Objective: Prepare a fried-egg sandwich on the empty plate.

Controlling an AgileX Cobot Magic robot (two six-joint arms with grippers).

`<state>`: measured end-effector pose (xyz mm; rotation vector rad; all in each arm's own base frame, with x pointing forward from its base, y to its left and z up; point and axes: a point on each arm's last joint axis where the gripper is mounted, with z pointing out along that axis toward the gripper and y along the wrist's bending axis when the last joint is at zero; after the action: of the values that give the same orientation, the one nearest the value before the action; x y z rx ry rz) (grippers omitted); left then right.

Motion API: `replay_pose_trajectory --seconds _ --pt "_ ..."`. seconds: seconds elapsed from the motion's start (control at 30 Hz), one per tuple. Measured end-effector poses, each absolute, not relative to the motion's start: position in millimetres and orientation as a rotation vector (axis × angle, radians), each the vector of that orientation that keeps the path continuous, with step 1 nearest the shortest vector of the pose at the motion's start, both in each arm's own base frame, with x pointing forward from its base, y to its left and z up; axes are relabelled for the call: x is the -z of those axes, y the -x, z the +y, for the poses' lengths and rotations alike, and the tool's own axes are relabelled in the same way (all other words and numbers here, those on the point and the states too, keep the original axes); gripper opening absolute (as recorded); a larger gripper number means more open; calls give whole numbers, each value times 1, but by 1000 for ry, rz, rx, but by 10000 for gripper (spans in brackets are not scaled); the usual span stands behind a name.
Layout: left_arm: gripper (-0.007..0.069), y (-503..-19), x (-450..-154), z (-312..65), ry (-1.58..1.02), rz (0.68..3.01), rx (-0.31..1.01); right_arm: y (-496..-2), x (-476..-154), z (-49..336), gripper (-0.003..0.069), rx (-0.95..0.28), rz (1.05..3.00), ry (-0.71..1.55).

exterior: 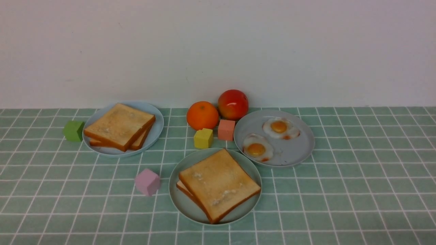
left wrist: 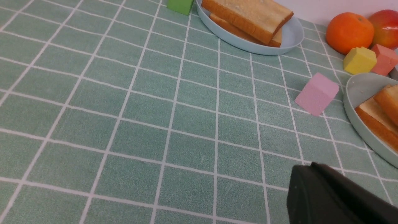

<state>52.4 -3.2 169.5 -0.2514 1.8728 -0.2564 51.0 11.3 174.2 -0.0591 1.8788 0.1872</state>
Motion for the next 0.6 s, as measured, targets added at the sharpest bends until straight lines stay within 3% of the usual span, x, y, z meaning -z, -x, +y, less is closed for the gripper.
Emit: replay_pose_trajectory --seconds 0.6 --pt "-13 -52 -169 -3 249 1873 253 -51 -174 11 97 -187 1879 59"
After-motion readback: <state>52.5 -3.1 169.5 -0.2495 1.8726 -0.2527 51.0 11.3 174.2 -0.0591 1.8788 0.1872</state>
